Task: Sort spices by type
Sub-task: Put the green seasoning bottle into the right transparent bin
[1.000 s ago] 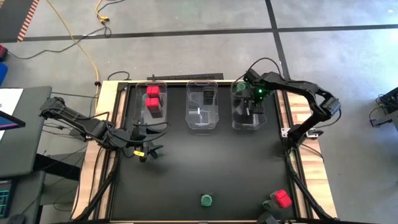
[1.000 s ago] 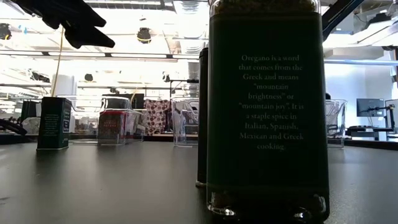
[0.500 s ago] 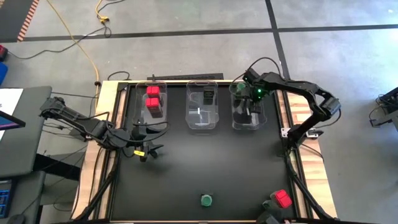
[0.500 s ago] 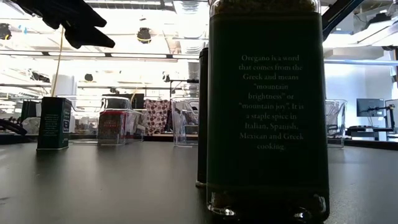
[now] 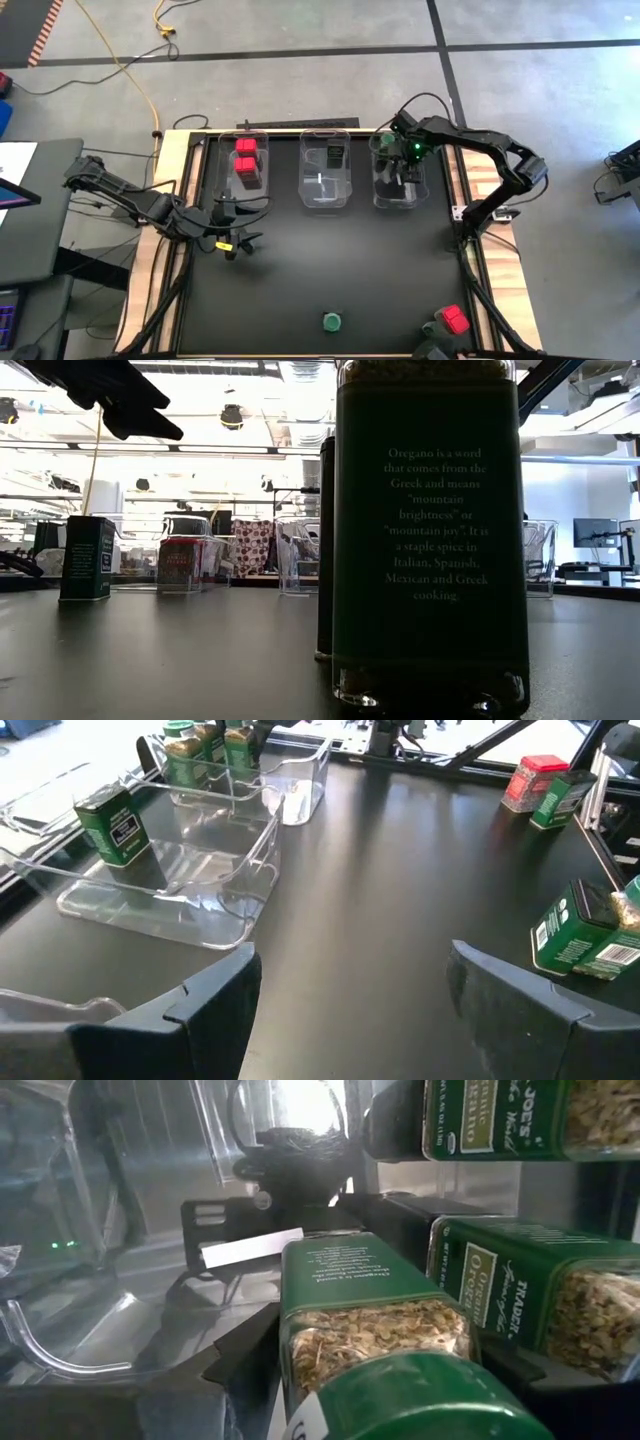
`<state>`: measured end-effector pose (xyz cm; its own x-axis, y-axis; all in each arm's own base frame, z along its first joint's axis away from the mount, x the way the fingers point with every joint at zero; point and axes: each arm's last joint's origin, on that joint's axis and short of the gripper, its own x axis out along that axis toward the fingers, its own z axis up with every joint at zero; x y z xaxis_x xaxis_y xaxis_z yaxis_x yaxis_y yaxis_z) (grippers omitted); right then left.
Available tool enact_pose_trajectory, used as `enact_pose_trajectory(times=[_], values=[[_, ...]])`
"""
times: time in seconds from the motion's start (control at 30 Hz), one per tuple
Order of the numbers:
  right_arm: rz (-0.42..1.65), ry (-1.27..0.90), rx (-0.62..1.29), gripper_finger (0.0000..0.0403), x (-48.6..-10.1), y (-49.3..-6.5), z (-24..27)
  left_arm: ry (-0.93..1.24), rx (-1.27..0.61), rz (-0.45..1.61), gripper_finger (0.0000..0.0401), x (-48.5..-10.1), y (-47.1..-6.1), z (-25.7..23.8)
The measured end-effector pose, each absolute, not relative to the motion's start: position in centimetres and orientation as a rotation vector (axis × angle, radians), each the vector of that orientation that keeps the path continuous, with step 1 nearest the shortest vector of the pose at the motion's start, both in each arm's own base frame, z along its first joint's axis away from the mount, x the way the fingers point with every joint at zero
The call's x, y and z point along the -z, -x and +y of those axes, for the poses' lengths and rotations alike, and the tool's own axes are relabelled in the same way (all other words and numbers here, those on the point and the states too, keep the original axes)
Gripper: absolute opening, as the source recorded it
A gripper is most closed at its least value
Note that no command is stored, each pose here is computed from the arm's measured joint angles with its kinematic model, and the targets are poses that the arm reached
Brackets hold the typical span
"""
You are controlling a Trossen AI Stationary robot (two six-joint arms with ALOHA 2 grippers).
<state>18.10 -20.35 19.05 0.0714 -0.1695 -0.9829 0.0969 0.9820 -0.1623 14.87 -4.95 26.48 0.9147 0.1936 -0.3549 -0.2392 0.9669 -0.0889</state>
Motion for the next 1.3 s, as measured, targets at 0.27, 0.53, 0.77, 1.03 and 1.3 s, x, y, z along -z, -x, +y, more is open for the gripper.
enact_pose_trajectory(times=[0.27,0.53,0.77,1.03,1.3], values=[[1.484,0.061,0.202,0.0259,-19.06,-18.11,-20.37,0.131,-0.223,0.352,0.0304,-26.48,-14.86,-4.95],[1.486,0.073,0.192,0.026,-19.07,-18.14,-20.33,0.131,-0.224,0.352,0.0304,-26.48,-14.87,-4.95],[1.486,0.077,0.189,0.026,-19.08,-18.15,-20.34,0.134,-0.224,0.351,0.0304,-26.49,-14.87,-4.95],[1.486,0.091,0.181,0.026,-19.09,-18.17,-20.36,0.142,-0.225,0.349,0.0304,-26.5,-14.87,-4.95],[1.475,0.102,0.188,0.026,-19.13,-18.26,-20.47,0.147,-0.225,0.348,0.0304,-26.5,-14.87,-4.96]])
